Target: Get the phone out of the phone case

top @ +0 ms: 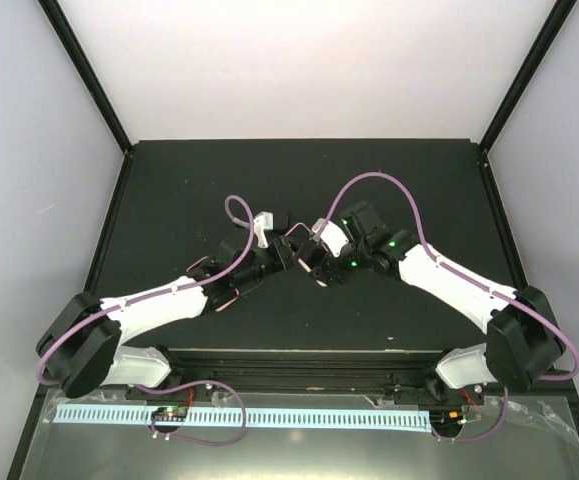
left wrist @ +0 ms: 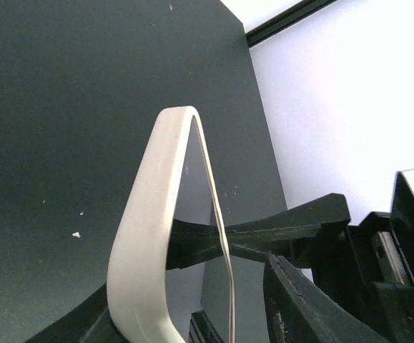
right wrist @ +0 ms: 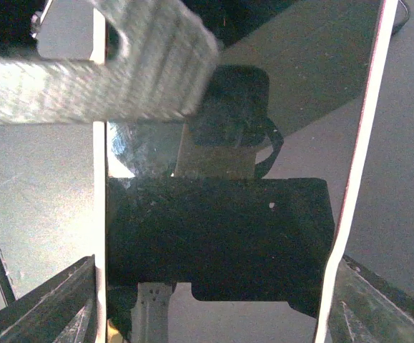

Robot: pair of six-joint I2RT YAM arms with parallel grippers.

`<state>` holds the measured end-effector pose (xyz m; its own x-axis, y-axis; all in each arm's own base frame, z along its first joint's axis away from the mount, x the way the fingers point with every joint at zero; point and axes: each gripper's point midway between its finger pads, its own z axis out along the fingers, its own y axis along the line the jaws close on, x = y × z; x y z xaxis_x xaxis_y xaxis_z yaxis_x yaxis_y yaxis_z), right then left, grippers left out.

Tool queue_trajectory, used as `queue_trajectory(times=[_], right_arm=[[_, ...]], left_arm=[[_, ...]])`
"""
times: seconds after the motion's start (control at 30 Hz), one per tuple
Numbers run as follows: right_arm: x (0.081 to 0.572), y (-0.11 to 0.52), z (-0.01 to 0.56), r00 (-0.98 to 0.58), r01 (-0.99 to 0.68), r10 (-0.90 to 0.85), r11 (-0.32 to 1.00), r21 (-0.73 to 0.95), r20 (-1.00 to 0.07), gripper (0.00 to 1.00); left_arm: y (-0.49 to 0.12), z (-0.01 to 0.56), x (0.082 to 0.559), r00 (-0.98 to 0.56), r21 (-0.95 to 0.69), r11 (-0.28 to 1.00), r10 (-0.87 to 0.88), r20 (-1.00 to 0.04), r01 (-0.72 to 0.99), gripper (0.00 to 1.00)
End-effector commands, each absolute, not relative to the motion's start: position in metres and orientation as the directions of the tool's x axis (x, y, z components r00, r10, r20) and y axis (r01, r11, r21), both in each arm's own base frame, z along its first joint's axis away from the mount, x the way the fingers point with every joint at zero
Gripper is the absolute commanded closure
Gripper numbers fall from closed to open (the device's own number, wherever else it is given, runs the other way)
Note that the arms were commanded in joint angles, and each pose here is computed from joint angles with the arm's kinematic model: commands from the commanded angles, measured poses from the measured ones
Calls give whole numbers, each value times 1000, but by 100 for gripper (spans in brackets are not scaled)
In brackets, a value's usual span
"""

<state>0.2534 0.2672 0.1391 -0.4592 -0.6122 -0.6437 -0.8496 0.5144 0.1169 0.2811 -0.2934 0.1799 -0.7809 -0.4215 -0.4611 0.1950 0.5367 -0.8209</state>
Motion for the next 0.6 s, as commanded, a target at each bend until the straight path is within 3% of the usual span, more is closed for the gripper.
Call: queue_trajectory(times=[0.0, 0.57], right_arm=[[258, 277, 162, -412, -863, -564, 493, 108, -716, 26], [261, 275, 165, -415, -854, -555, 510, 98, -721, 23]], left_arm=[[-308, 202, 289, -763, -855, 464, -459, -455, 231, 59], [-313, 207, 287, -767, -862, 437, -449, -458, 258, 95]])
